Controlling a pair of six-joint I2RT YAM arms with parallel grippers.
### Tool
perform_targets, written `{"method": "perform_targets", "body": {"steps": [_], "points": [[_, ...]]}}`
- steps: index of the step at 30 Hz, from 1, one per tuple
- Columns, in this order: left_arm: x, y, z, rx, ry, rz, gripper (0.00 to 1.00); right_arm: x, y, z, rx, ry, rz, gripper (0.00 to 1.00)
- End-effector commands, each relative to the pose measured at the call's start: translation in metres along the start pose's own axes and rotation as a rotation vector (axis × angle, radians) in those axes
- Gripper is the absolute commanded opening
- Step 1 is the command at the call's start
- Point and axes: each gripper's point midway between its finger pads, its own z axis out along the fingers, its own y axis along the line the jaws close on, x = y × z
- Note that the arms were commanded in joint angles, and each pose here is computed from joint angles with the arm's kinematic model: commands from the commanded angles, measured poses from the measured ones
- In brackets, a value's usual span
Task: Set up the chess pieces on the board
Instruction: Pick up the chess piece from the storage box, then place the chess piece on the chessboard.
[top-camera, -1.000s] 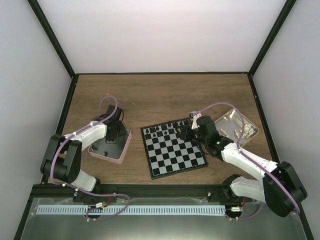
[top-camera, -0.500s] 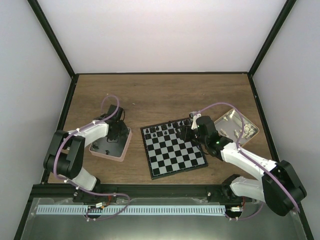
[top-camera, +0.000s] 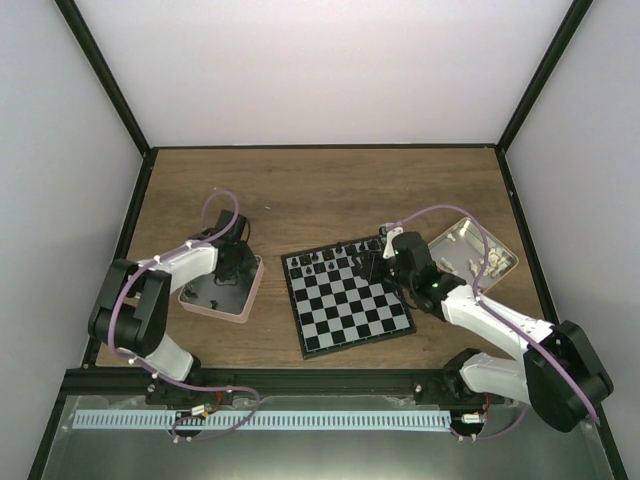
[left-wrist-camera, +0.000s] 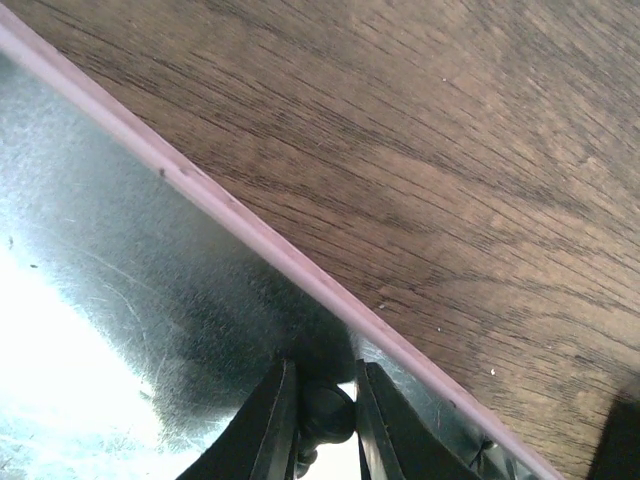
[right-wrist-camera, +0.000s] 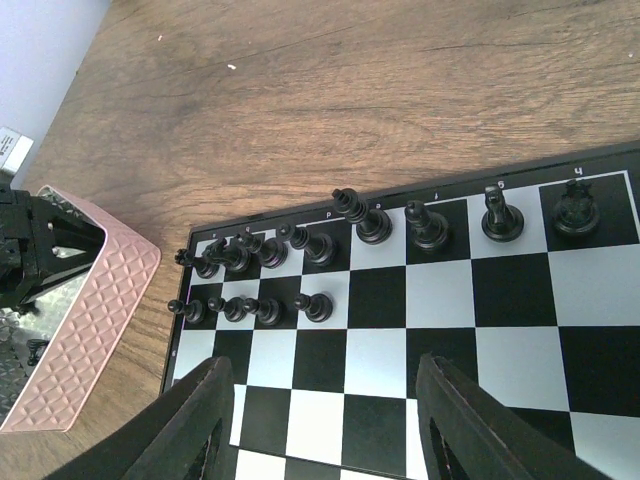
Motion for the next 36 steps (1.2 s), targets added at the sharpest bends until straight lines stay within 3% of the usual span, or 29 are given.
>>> {"method": "perform_targets", "body": {"steps": [1,9,17,23,29,36], "points": [[0.011,0.01,0.001,-0.015,0.02,-0.002,0.1,-0.006,0.0,-0.001,0.007,-0.019,-0.013,0.52],[0.005,-0.004,-0.028,0.084,-0.02,-0.05,0.09,-0.006,0.02,-0.001,-0.093,-0.001,-0.052,0.54],[0.005,-0.067,-0.095,0.501,0.004,-0.268,0.1,-0.018,0.084,0.002,-0.312,-0.038,-0.08,0.62],[0.026,-0.122,-0.133,0.734,0.137,-0.386,0.1,-0.02,0.128,0.001,-0.447,-0.045,-0.032,0.62],[0.061,-0.161,-0.149,0.887,0.334,-0.532,0.1,-0.024,0.142,-0.006,-0.535,-0.069,0.042,0.59],[0.075,-0.194,-0.16,0.969,0.445,-0.592,0.1,-0.026,0.144,-0.005,-0.534,-0.1,0.083,0.51]]}}
